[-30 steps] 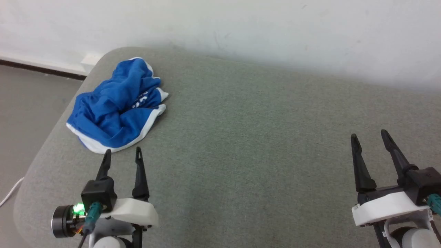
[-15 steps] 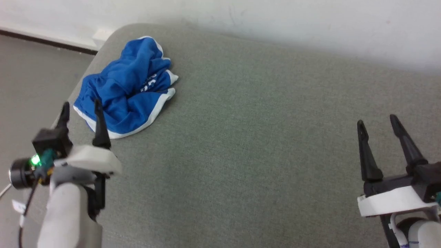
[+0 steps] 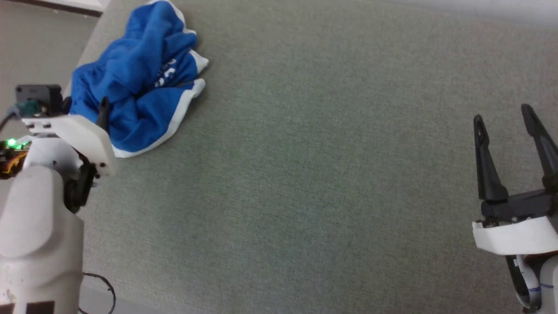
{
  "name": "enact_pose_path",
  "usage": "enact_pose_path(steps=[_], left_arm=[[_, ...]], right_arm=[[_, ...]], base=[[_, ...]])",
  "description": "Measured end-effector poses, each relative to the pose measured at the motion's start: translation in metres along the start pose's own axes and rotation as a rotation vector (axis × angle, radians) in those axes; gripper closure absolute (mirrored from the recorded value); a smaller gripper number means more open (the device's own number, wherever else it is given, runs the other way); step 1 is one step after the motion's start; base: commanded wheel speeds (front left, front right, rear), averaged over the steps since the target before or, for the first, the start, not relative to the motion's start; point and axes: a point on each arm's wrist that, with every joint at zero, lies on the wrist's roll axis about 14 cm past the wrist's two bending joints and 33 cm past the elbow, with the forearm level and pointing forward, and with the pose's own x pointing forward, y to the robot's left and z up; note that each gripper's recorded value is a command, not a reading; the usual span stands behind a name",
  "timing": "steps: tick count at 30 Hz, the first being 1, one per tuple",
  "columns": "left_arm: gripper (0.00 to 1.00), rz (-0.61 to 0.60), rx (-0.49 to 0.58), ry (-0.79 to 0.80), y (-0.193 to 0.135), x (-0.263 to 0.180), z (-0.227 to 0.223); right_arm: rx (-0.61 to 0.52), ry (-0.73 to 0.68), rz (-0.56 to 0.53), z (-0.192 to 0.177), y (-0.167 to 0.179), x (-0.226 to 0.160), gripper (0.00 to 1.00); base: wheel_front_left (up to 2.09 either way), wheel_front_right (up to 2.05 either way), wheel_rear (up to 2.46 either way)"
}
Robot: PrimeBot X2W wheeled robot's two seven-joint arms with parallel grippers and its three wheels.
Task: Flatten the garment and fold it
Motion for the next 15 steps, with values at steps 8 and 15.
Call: enact_pose_path(steps=[8,15], left_arm=[[0.0,-0.039,0.006,0.325,-0.014,0.033,-0.052],[0.0,-0.078,0.06,0.576,-0.028,0.044,-0.093]], right_arm=[[-0.013,-0.006,-0.008,-0.02,-0.015,0.012,0.0],[-0.003,0.014,-0.019,-0.042,-0.022,0.015,0.0]], base=[[0.0,0.0,0.0],[0.0,0.0,0.0]])
